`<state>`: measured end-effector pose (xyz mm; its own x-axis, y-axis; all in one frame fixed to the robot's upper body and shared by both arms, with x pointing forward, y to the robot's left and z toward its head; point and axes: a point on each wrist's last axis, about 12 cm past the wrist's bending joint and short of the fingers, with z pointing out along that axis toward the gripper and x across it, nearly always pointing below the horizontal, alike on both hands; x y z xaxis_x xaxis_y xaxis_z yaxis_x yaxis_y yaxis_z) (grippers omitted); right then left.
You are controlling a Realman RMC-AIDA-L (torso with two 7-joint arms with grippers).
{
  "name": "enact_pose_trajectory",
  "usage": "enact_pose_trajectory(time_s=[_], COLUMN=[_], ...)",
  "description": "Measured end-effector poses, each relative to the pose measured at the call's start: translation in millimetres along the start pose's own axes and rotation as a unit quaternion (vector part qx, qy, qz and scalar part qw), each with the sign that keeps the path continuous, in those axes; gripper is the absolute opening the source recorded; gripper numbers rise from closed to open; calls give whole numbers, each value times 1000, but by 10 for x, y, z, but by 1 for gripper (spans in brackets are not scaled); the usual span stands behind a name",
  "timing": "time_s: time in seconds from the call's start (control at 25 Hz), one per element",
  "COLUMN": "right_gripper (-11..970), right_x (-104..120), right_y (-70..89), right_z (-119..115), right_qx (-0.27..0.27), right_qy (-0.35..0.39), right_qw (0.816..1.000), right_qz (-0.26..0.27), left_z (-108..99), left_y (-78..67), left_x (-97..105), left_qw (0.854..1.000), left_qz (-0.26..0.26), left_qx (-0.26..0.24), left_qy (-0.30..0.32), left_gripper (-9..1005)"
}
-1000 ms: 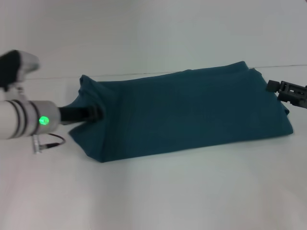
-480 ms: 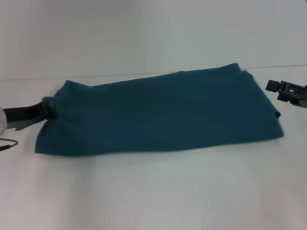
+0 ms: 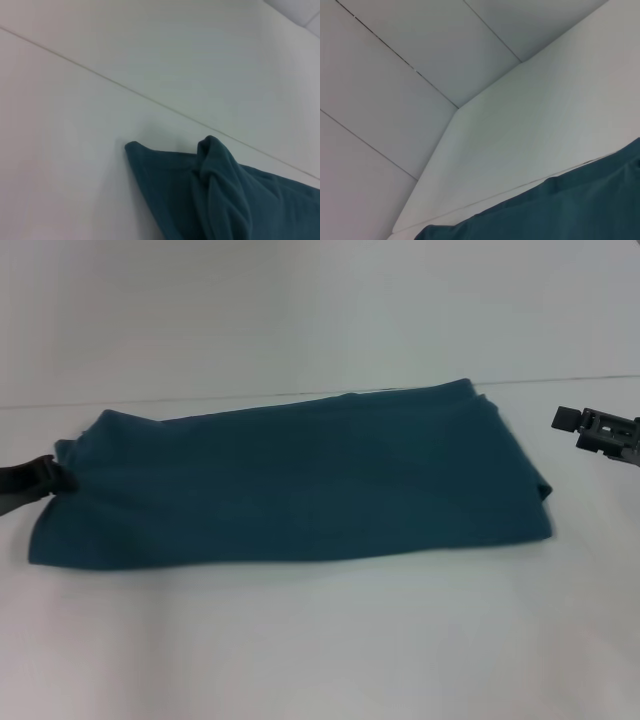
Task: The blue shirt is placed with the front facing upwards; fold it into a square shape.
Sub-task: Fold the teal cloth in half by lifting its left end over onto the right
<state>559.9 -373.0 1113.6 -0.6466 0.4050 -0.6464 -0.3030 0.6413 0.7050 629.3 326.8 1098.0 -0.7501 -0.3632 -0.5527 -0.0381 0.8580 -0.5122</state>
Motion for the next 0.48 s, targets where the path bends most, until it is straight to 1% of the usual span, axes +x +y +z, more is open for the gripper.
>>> enact_pose_trajectory(time_s=[0.08,0.28,0.48], right_gripper=[940,940,940], right_x=[6,20,29], right_y=[-4,-14,-14], right_z=[-7,-22,-22], right_qx=[1,2,2], right_qy=[0,0,2], right_qw=[1000,1000,1000], right_qz=[1,4,6], left_z=[-16,-33,-99], left_y=[33,63,142], left_x=[-21,-59,-165], left_qw=[1000,1000,999], left_qz=[1,6,3], left_qx=[-5,-12,-29], left_qy=[-2,-11,-26], left_gripper=[57,57,57])
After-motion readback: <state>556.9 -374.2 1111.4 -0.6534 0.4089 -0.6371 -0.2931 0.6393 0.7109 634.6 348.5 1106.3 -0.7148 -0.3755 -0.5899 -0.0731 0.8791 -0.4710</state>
